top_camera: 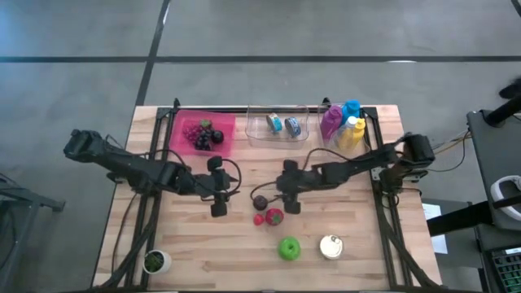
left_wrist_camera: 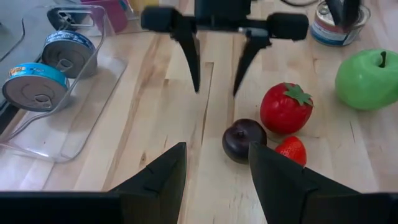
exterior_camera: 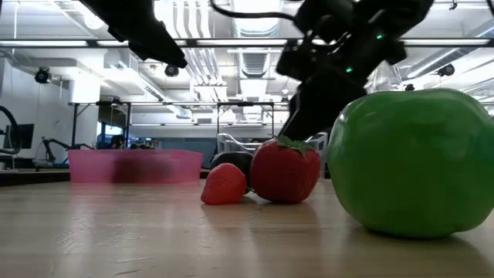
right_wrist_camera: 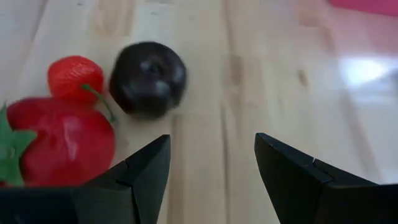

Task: Pick & Place Food Item
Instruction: Put the plum into the pink bin

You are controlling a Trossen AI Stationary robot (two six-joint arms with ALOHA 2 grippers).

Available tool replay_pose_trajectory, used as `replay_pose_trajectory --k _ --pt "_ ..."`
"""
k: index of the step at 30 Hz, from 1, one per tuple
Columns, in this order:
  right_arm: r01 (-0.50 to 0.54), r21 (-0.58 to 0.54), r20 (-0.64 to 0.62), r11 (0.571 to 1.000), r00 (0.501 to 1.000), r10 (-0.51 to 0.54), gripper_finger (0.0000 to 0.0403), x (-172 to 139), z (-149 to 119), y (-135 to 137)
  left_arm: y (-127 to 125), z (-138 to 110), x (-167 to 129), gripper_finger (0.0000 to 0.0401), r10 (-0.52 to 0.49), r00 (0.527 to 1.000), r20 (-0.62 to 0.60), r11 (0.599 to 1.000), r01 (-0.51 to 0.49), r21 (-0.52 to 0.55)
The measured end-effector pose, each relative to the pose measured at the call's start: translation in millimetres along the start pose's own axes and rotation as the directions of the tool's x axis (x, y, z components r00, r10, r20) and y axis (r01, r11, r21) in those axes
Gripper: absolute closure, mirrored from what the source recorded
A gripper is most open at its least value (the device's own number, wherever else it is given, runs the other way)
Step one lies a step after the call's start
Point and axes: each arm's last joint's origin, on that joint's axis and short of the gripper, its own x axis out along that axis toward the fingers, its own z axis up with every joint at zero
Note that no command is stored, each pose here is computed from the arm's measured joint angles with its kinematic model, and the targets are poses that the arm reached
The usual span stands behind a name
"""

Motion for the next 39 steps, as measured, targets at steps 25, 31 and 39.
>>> replay_pose_trajectory --k 25,31,39 --pt "-0.092 -0.082 -0.004 0.992 0.996 0.092 0.0175 39 33 3 0 -1 0 0.0225 0.001 1.000 -0.009 1.000 -0.001 0.000" --pt "-0.094 -0.074 -0.055 0.993 0.994 0.090 0.0175 35 27 2 0 -1 0 0.0223 0.001 1.000 -0.009 1.000 -0.001 0.000" --pt "-0.168 -0.052 -0.061 0.984 0.984 0.165 0.0175 40 24 5 0 -1 0 0.0228 0.001 1.000 -0.009 1.000 -0.001 0.000"
